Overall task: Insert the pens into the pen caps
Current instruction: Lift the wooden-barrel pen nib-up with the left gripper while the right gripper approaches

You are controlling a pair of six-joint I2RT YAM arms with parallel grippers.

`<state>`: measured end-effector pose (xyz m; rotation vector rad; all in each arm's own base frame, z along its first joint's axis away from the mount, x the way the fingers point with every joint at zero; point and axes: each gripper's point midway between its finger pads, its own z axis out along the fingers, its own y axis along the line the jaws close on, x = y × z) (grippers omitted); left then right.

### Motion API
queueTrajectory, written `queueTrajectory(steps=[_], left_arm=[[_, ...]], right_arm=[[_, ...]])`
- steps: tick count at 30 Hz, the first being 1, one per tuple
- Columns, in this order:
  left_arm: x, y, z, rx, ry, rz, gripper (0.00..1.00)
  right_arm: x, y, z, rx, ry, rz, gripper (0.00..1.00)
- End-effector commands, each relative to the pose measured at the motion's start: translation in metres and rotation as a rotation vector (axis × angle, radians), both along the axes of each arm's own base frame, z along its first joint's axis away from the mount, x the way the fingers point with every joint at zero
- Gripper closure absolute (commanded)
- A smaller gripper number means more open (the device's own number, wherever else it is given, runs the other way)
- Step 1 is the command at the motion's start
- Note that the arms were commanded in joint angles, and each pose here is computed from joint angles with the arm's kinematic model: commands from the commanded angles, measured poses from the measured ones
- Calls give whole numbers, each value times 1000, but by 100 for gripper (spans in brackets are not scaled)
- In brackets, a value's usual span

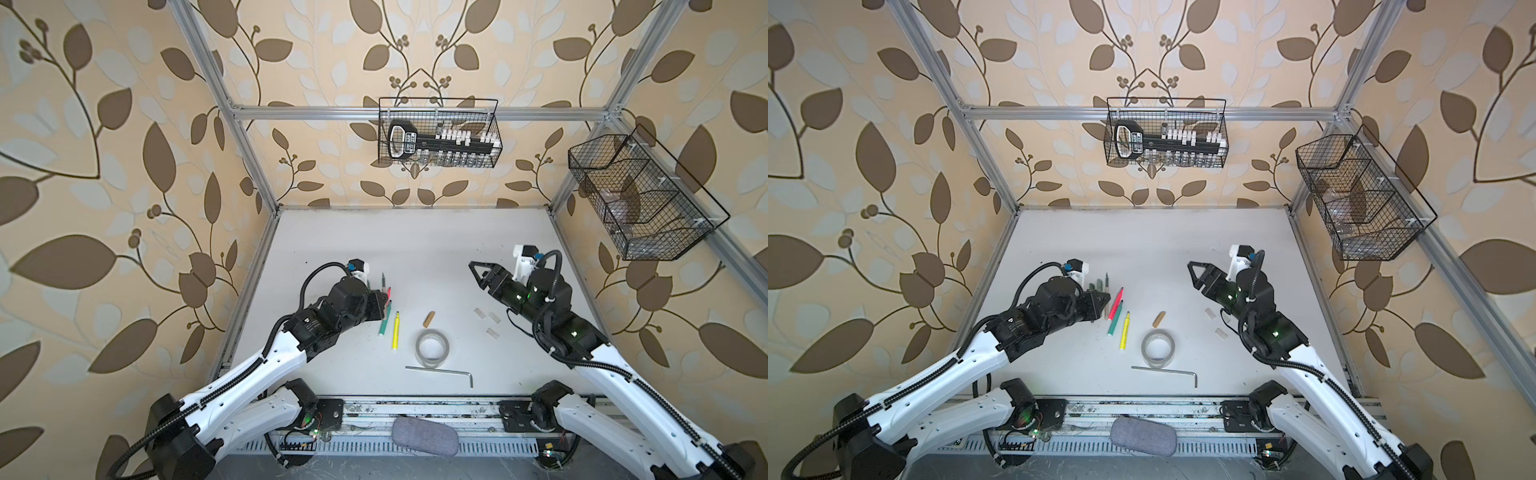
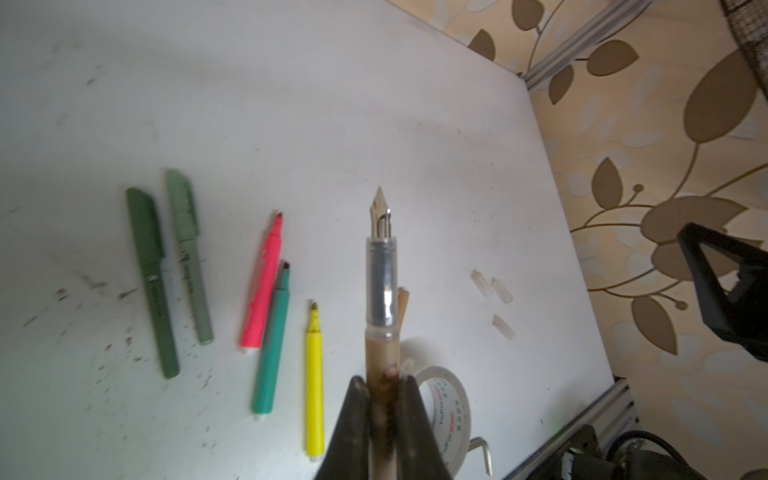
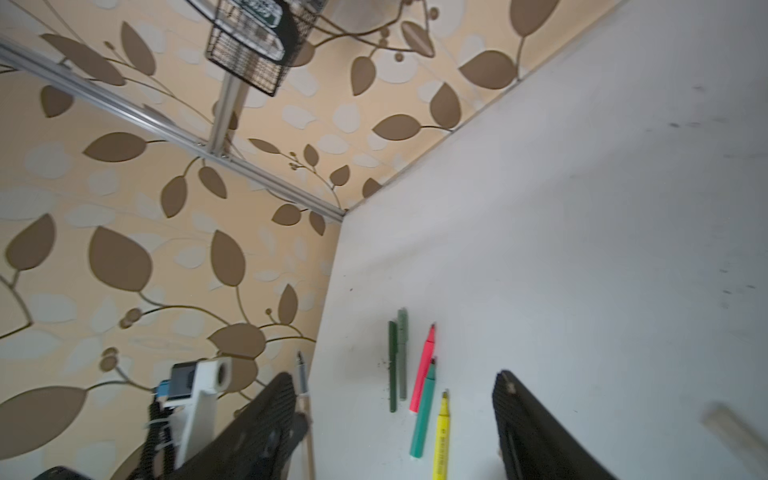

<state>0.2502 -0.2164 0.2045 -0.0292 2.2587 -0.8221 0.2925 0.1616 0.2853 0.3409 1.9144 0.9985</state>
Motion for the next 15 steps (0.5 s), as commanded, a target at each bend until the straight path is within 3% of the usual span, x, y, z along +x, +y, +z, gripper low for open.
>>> queueTrajectory(steps=[1, 5, 9, 15], left_arm=[[8, -57, 44, -74, -182, -193, 100], [2, -104, 33, 0, -320, -314, 100], [3, -123, 17, 67, -348, -374, 100], [15, -116, 15, 86, -406, -291, 100]], right_arm=[[-5, 27, 18, -35, -120, 153, 25], [-9, 40, 17, -7, -276, 208, 20], [-8, 65, -8, -77, -224, 314, 24], [-3, 83, -46, -69, -119, 344, 27]])
